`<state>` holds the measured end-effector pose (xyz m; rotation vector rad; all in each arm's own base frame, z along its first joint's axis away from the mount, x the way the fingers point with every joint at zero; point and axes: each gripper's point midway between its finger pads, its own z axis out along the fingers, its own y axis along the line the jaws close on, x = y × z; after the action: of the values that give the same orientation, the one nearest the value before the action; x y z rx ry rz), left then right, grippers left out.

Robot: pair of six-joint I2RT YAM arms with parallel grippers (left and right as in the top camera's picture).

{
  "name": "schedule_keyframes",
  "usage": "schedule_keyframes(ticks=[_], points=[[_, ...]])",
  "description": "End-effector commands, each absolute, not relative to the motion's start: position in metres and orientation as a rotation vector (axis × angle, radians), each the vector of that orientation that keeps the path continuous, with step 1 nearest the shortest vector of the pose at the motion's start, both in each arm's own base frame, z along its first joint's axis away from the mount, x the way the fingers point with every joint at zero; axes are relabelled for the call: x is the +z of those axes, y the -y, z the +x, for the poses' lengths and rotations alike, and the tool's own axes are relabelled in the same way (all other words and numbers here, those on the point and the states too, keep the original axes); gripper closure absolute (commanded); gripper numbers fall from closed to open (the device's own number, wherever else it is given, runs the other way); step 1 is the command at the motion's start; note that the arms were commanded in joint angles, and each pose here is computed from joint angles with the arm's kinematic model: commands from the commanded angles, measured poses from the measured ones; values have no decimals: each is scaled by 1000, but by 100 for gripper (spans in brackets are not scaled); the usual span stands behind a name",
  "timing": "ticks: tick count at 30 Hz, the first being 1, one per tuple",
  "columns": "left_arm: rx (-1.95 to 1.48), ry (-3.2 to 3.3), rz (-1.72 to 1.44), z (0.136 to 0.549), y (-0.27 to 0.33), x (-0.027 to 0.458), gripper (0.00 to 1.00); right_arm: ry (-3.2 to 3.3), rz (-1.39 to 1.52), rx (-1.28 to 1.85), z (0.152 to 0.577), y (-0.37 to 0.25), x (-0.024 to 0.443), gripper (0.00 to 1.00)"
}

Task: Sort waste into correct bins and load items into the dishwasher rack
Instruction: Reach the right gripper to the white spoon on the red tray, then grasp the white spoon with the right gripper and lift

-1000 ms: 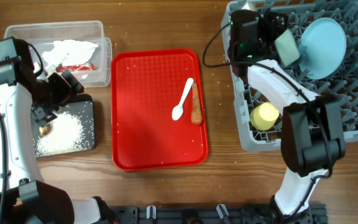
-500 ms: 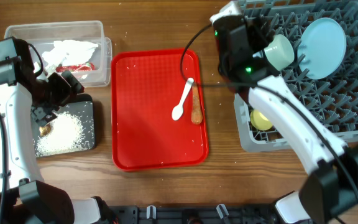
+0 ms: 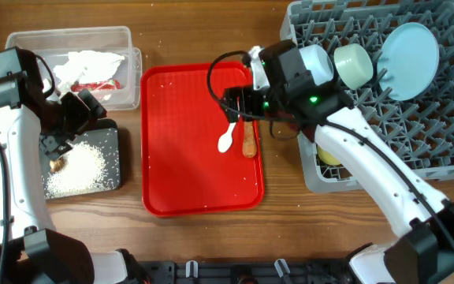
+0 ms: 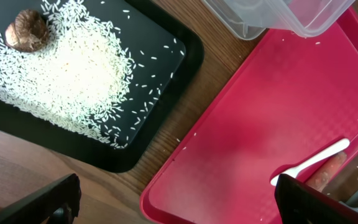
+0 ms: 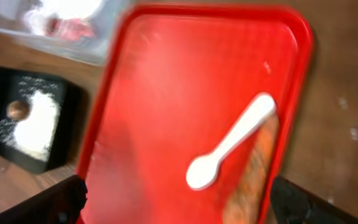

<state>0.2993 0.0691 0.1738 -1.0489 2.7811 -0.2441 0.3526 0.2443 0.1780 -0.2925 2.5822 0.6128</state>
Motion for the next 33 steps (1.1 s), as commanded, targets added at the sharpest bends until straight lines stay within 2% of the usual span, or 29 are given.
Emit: schedule_keyframes(ticks=[1,7,12,15,16,22,33], points=[[-251,-2753,-1043,304,-71,180,0,-2731,-93,424,355,-221,133,12],[-251,-2752,-1043,304,-71,180,0,-2883,-162,339,340,-236,75,16],[-251,-2740,-1036,307,-72,180,0,-2897,-179,371,338,-244,68,18],[-250,-2731,-1032,309,-73,181,0,-2891,-70,468,337,-262,72,33],[-251,-2729,-1031,310,-73,181,0,-2888,6,463,336,-266,72,34],[-251,-2730,-1031,310,-73,181,0,-2867,174,366,332,-280,54,34],[-251,-2730,-1030,310,-73,181,0,-3041,344,245,311,-272,-12,37]])
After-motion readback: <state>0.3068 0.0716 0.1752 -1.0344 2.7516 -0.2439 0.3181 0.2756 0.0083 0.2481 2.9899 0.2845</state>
